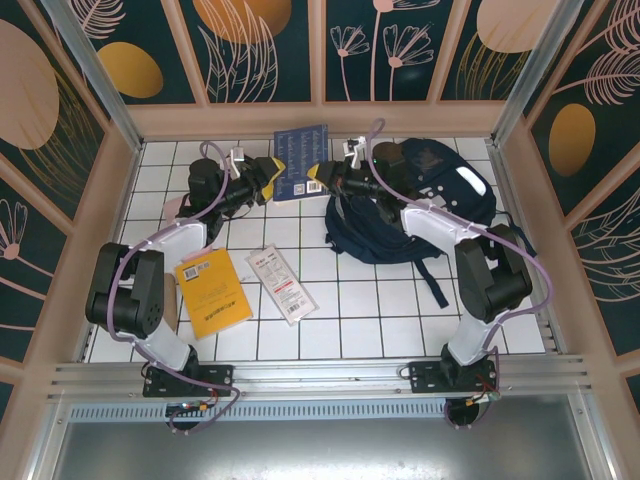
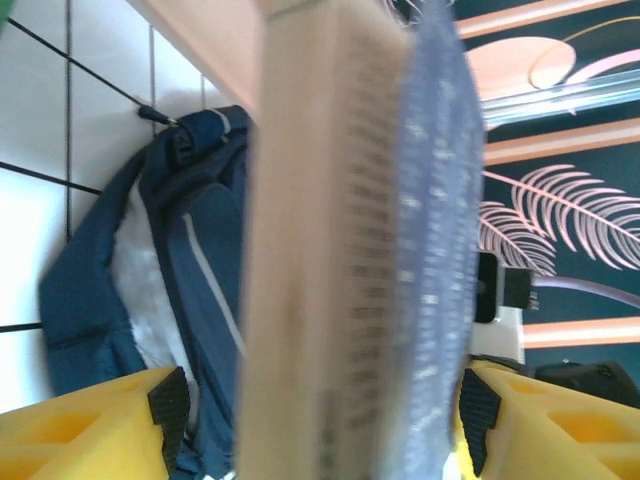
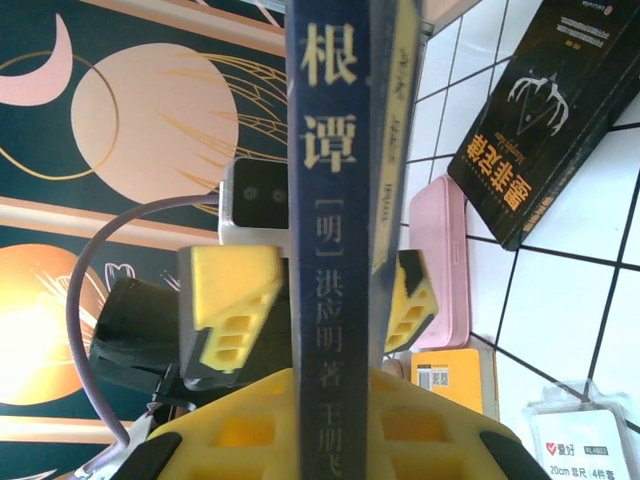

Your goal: Pack books, pencil case, and school supplies into a backpack

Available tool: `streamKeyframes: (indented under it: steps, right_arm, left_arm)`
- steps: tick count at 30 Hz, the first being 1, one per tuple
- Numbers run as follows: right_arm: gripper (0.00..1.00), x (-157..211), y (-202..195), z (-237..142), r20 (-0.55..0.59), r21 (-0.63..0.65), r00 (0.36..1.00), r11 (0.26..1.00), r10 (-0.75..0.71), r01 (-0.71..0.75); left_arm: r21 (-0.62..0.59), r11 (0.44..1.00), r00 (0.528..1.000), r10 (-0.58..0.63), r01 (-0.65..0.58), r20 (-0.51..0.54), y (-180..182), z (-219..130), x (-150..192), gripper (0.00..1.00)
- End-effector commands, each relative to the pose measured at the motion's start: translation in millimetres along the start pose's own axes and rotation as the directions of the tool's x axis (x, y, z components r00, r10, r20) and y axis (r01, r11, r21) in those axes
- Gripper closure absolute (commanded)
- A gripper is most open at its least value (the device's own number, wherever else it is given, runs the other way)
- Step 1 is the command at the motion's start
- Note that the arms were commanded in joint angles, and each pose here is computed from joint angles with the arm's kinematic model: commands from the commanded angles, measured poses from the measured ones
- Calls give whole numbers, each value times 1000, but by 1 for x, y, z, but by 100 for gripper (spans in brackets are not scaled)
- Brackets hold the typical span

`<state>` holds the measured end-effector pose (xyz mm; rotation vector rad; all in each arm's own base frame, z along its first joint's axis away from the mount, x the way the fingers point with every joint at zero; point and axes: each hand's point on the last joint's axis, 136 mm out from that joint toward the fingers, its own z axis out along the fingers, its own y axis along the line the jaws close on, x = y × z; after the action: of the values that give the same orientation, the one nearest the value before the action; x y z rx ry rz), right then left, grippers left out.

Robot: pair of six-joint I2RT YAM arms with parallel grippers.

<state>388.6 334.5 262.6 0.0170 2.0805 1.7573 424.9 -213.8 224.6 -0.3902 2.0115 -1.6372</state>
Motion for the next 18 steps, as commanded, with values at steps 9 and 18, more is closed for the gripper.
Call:
streamKeyframes:
  steps: [9,18]
  right_arm:
    - [100,-3,36,-10,22,-86,996,993,-83,85]
    - [100,-1,23,-11,19,-56,997,995,-75,76]
  left_arm:
    - [137,991,999,10,-3,-49,-30,-2,10,33]
    - [253,967,999,26,-14,-44,-69,-14,12,69]
